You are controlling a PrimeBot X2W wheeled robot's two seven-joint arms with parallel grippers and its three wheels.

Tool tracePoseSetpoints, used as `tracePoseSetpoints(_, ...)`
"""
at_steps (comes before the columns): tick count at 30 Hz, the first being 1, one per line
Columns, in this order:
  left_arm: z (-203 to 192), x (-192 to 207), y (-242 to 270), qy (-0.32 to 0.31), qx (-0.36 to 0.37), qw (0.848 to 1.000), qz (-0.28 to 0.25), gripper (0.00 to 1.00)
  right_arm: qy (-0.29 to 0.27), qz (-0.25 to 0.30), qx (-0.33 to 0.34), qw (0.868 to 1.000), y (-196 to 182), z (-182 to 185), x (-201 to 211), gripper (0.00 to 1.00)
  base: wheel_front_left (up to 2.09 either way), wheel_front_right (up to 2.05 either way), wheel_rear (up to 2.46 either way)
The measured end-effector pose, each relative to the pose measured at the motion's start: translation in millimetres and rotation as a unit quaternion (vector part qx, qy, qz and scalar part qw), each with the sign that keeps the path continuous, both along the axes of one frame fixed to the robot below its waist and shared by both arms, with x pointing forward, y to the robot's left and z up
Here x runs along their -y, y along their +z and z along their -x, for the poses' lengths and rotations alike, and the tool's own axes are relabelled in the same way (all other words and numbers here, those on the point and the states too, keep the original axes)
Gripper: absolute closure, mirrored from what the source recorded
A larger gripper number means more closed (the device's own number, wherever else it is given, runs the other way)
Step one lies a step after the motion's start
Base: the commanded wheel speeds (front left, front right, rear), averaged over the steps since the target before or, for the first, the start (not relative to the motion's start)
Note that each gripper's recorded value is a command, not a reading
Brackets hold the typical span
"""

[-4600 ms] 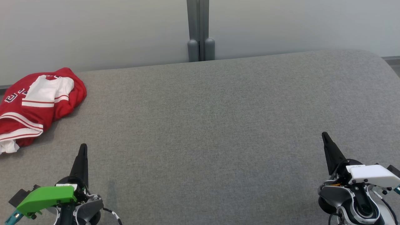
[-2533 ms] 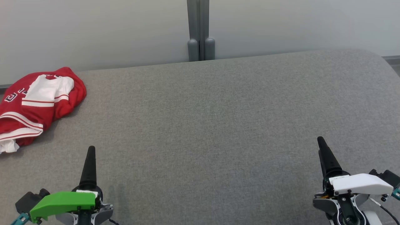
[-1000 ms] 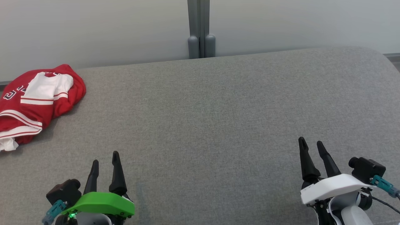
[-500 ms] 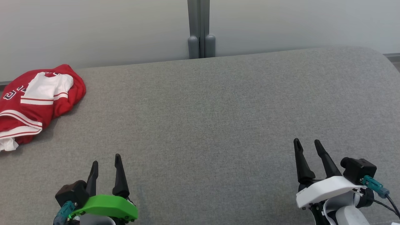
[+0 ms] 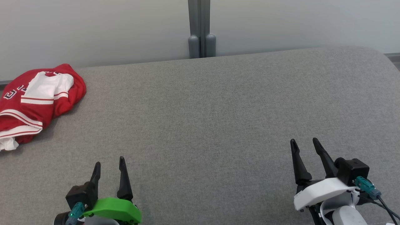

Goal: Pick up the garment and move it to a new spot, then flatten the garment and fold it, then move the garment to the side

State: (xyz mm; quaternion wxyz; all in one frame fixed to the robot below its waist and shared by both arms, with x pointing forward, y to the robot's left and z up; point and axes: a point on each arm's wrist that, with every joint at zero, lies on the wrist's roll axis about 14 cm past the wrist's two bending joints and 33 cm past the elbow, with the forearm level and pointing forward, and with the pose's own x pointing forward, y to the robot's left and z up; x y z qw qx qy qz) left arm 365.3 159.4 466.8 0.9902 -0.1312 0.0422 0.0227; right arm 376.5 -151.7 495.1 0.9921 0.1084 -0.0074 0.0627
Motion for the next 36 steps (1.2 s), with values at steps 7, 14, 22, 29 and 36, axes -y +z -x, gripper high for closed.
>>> tracePoseSetpoints(7, 0.3, 0.0, 0.9, -0.001, 0.005, 1.000, -0.022, 0.00, 0.005, 0.028, 0.009, 1.000, 1.5, 0.3, -1.9, 0.00, 0.00, 0.00, 0.00)
tracePoseSetpoints(14, 0.7, 0.9, 3.9, -0.002, 0.014, 0.999, -0.037, 0.00, 0.011, 0.055, 0.018, 0.998, 4.0, 1.0, -3.7, 0.00, 0.00, 0.00, 0.00)
tracePoseSetpoints(22, 4.1, 3.9, 5.0, -0.009, 0.021, 0.998, -0.059, 0.00, 0.018, 0.082, 0.031, 0.996, 8.0, 3.1, -7.0, 0.00, 0.00, 0.00, 0.00)
tracePoseSetpoints(29, 5.9, 4.1, 3.9, -0.010, 0.022, 0.997, -0.068, 0.00, 0.021, 0.092, 0.035, 0.995, 8.5, 3.8, -8.4, 0.00, 0.00, 0.00, 0.00)
tracePoseSetpoints(36, 6.6, 3.4, 2.1, -0.008, 0.018, 0.998, -0.063, 0.00, 0.021, 0.092, 0.034, 0.995, 8.1, 4.1, -8.5, 0.00, 0.00, 0.00, 0.00)
